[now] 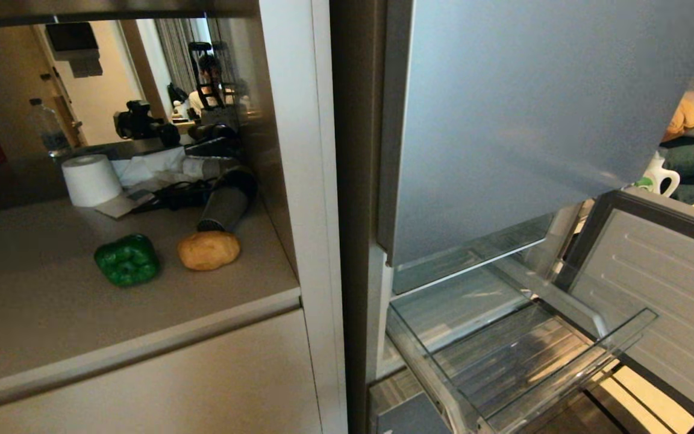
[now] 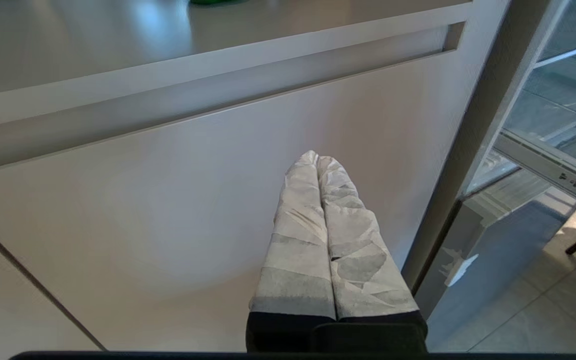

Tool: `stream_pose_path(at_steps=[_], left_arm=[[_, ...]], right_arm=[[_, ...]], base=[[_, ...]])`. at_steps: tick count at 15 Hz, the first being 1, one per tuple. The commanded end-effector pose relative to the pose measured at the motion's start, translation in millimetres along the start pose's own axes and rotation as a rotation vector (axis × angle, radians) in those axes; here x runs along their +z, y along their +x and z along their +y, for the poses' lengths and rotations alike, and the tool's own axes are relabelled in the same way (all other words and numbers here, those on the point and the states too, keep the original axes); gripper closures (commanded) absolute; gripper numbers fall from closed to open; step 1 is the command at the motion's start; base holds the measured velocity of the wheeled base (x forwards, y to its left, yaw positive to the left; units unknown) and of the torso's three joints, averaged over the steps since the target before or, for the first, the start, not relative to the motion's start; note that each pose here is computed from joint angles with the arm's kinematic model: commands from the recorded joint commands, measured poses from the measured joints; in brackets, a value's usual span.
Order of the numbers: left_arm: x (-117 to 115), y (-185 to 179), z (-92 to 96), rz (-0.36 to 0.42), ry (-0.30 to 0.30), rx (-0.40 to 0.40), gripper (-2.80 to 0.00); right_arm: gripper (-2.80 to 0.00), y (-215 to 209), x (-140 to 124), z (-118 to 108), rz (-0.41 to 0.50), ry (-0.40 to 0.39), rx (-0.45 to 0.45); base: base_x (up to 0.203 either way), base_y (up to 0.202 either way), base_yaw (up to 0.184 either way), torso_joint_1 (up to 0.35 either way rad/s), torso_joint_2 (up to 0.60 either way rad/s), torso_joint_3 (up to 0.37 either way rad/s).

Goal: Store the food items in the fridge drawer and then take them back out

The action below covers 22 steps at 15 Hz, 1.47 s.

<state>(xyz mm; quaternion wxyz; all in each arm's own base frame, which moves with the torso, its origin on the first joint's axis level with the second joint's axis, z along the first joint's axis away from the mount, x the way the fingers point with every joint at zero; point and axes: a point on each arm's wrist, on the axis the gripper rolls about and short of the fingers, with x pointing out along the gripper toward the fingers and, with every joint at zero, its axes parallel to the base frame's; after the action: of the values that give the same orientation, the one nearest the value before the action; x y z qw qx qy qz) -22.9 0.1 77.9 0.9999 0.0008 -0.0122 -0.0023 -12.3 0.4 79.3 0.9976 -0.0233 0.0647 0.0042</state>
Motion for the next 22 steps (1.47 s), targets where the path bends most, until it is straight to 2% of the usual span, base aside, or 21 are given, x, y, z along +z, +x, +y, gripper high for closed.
stream_pose_path(at_steps=[1, 3, 6, 10, 16, 22], left_arm=[[-3, 1, -0.1, 0.01, 0.0, 0.0, 0.0], [-3, 1, 0.0, 0.011, 0.0, 0.002, 0.0], [-3, 1, -0.1, 0.011, 0.0, 0.0, 0.0], [-3, 1, 0.0, 0.009, 0.0, 0.0, 0.0], [-3, 1, 0.0, 0.009, 0.0, 0.002, 0.0], [-3, 1, -0.1, 0.011, 0.0, 0.0, 0.0]], right_arm=[[0.0, 26, 16, -2, 0.215, 0.096, -0.041], [0.0, 54, 26, -7, 0.335, 0.231, -0.122], [0.0, 95, 22, -21, 0.488, 0.397, -0.277], [0.0, 130, 5, -36, 0.593, 0.533, -0.389], [0.0, 177, -18, -50, 0.67, 0.606, -0.394], [0.0, 226, -13, -65, 0.622, 0.606, -0.346]], base=[[0.0, 0.0, 0.0, 0.0, 0.0, 0.0], [0.0, 0.0, 0.0, 0.0, 0.0, 0.0], [0.0, 0.0, 0.0, 0.0, 0.0, 0.0], [0.0, 0.0, 0.0, 0.0, 0.0, 0.0], [0.0, 0.0, 0.0, 0.0, 0.0, 0.0], [0.0, 0.0, 0.0, 0.0, 0.0, 0.0]])
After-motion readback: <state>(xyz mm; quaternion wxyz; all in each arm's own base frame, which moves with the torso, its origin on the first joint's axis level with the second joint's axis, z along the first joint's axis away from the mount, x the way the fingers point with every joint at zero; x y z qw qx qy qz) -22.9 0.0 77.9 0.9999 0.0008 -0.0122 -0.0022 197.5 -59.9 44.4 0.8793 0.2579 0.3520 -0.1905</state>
